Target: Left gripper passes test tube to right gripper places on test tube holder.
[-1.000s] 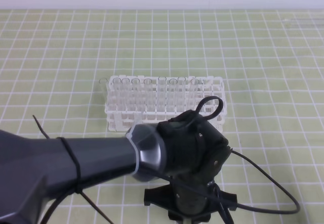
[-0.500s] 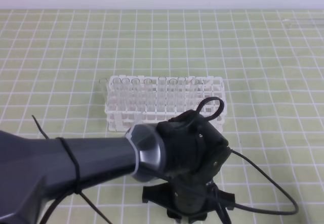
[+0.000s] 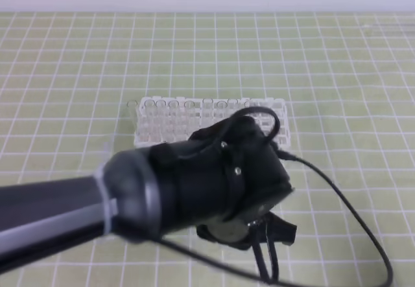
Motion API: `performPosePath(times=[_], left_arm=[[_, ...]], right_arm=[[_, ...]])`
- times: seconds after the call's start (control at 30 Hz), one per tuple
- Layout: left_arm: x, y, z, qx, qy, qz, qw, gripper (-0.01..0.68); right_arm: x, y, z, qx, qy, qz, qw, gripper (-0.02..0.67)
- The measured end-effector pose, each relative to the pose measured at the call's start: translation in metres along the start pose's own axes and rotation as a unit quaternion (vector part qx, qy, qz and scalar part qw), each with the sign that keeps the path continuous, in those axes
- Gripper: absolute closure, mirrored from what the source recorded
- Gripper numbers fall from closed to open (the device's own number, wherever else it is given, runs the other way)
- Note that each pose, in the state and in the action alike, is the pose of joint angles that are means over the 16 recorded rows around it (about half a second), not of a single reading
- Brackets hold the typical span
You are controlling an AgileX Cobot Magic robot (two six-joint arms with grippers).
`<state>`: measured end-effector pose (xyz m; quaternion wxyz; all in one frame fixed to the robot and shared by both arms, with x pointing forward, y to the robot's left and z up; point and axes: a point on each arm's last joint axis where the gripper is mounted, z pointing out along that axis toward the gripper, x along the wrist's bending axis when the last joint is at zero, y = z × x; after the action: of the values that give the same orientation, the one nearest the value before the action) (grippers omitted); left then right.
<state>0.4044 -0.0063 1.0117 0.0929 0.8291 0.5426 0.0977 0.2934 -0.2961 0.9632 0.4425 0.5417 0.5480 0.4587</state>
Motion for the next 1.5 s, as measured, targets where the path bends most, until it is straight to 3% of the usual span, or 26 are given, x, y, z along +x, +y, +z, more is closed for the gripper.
performPosePath(times=[0.3, 0.57, 0.77, 1.17, 1.3, 1.5], left_arm=[[0.006, -0.027, -0.019, -0.097, -0.003, 0.095, 0.991, 0.605], [0.03, -0.067, -0.023, -0.158, -0.035, 0.167, 0.973, 0.618], [0.053, -0.09, -0.027, -0.227, -0.07, 0.222, 0.946, 0.622], [0.078, -0.133, -0.028, -0.342, -0.176, 0.33, 0.862, 0.634], [0.082, -0.141, -0.028, -0.354, -0.198, 0.334, 0.851, 0.626], [0.086, -0.147, -0.029, -0.358, -0.215, 0.317, 0.851, 0.622]], right_arm=[[0.0, 0.0, 0.0, 0.0, 0.0, 0.0, 1.0, 0.667], [0.0, 0.0, 0.0, 0.0, 0.0, 0.0, 1.0, 0.667], [0.0, 0.0, 0.0, 0.0, 0.0, 0.0, 1.0, 0.667], [0.0, 0.0, 0.0, 0.0, 0.0, 0.0, 1.0, 0.667], [0.0, 0.0, 0.0, 0.0, 0.0, 0.0, 1.0, 0.667], [0.0, 0.0, 0.0, 0.0, 0.0, 0.0, 1.0, 0.667]])
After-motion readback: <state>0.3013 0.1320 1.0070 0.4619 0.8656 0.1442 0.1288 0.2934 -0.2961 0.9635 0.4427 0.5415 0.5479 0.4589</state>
